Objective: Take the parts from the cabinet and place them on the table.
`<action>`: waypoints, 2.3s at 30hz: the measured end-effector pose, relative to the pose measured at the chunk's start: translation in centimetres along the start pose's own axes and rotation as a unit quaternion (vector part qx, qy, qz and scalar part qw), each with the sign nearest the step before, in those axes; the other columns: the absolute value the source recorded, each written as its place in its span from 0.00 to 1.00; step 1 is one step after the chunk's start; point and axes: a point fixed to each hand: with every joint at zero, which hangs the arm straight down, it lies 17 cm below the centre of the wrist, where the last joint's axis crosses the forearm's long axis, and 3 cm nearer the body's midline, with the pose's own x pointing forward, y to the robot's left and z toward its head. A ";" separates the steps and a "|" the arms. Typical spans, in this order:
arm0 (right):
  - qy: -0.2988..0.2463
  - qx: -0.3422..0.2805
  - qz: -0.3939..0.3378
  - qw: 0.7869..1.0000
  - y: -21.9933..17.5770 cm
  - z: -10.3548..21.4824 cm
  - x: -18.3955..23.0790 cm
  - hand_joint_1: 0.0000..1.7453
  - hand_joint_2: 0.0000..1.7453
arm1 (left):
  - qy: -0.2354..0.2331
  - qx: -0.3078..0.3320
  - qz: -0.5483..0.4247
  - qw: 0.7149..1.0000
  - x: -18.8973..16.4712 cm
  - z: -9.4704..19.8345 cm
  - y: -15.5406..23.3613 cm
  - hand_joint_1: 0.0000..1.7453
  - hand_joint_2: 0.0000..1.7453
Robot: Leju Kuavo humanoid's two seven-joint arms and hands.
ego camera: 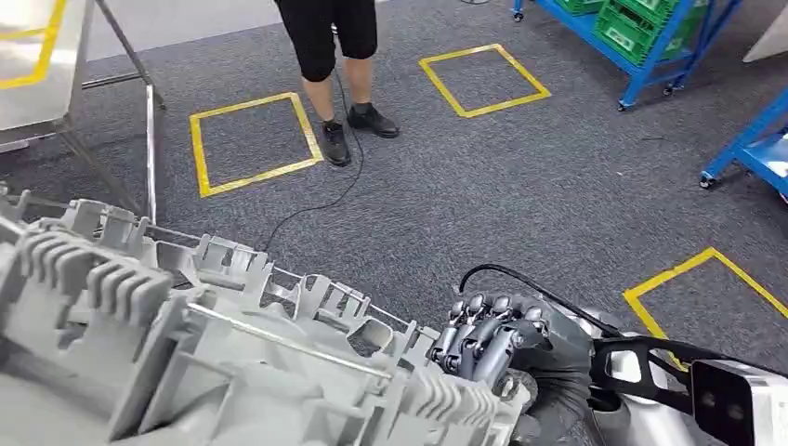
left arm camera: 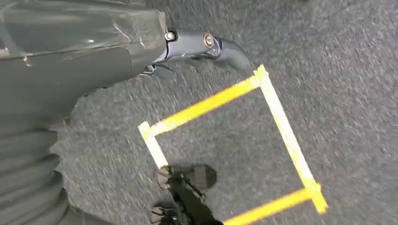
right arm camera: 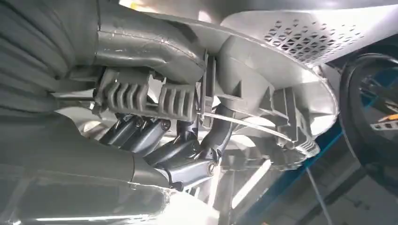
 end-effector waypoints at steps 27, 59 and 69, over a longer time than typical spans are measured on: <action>-0.001 0.008 -0.011 1.000 0.5 -0.5 -0.3 0.99 1.00 | 0.005 0.005 -0.012 1.000 -0.6 0.7 0.4 0.00 1.00; -0.017 -0.002 -0.026 1.000 -0.1 -0.3 0.3 0.99 1.00 | 0.003 0.003 -0.014 1.000 -0.2 0.6 0.1 0.00 1.00; -0.015 0.005 -0.034 0.999 0.3 0.0 0.1 0.99 1.00 | 0.007 -0.001 -0.011 1.000 -0.2 0.5 0.1 0.00 1.00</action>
